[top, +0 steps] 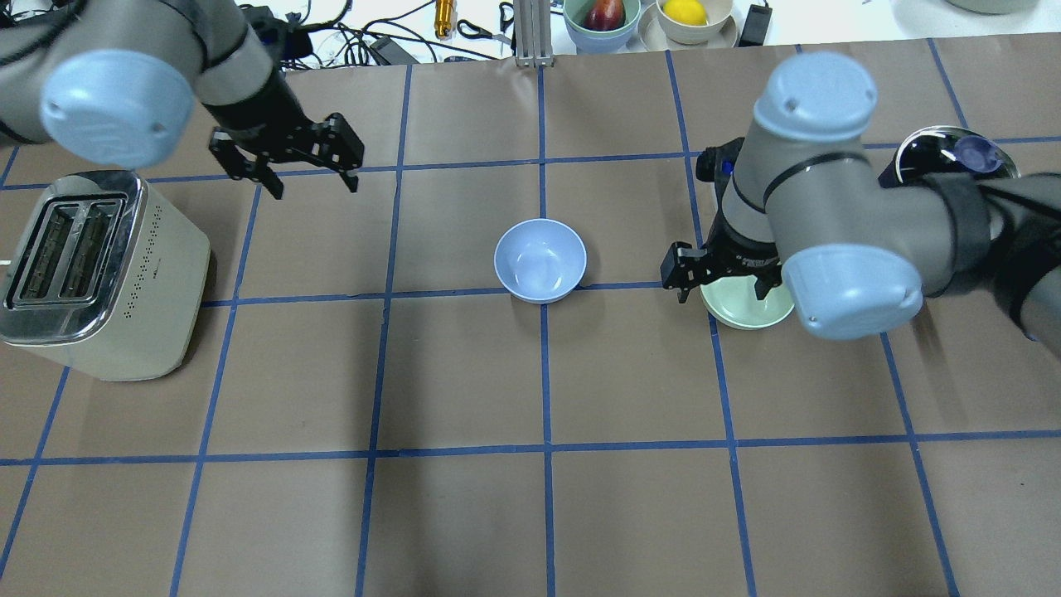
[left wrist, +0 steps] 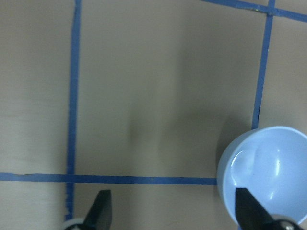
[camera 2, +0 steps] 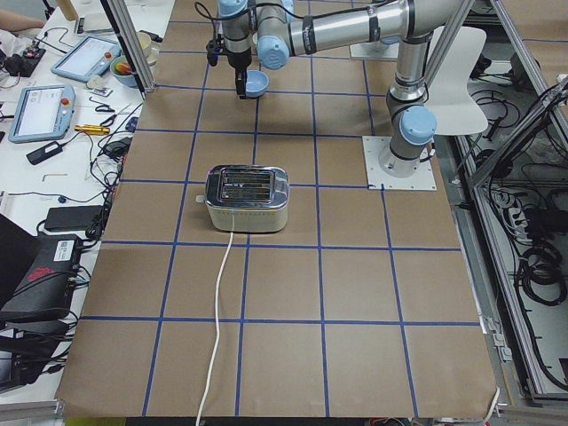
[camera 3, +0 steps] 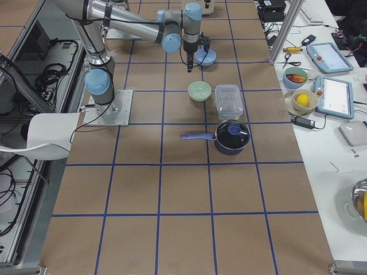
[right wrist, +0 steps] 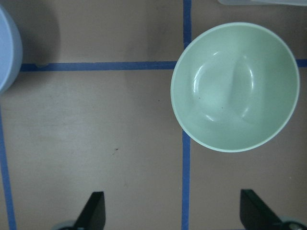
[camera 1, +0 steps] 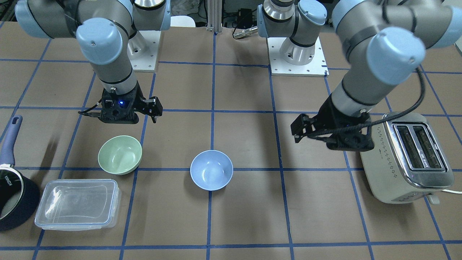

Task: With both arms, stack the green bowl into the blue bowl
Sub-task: 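Release the blue bowl with the left gripper while the right gripper descends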

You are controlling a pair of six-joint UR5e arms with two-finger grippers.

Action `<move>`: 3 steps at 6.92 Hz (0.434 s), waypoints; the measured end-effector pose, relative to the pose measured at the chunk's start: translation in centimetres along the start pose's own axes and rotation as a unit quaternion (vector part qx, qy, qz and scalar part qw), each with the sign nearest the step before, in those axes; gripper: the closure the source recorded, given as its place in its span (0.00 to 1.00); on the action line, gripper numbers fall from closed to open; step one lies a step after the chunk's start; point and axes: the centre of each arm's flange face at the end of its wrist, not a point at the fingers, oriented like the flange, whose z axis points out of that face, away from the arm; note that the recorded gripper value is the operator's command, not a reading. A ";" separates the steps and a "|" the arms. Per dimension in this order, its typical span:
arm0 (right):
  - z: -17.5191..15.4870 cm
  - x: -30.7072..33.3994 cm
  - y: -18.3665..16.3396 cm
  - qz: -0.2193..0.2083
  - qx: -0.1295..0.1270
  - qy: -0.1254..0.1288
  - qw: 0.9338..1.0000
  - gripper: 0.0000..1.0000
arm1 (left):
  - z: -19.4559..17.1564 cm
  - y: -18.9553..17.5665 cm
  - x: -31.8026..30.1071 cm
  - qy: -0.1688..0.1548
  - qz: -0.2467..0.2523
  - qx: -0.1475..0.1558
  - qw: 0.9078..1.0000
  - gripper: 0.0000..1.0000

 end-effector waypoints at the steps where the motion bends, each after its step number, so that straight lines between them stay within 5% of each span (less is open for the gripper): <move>1: 3.1 0.0 0.7 -0.003 0.018 -0.001 1.000 0.12 | -4.3 2.3 -0.3 -0.009 0.003 -0.005 1.000 0.00; 3: 5.7 -0.3 -0.8 -0.009 0.046 -0.002 0.999 0.14 | -9.1 5.9 0.2 -0.016 -0.026 0.017 0.999 0.00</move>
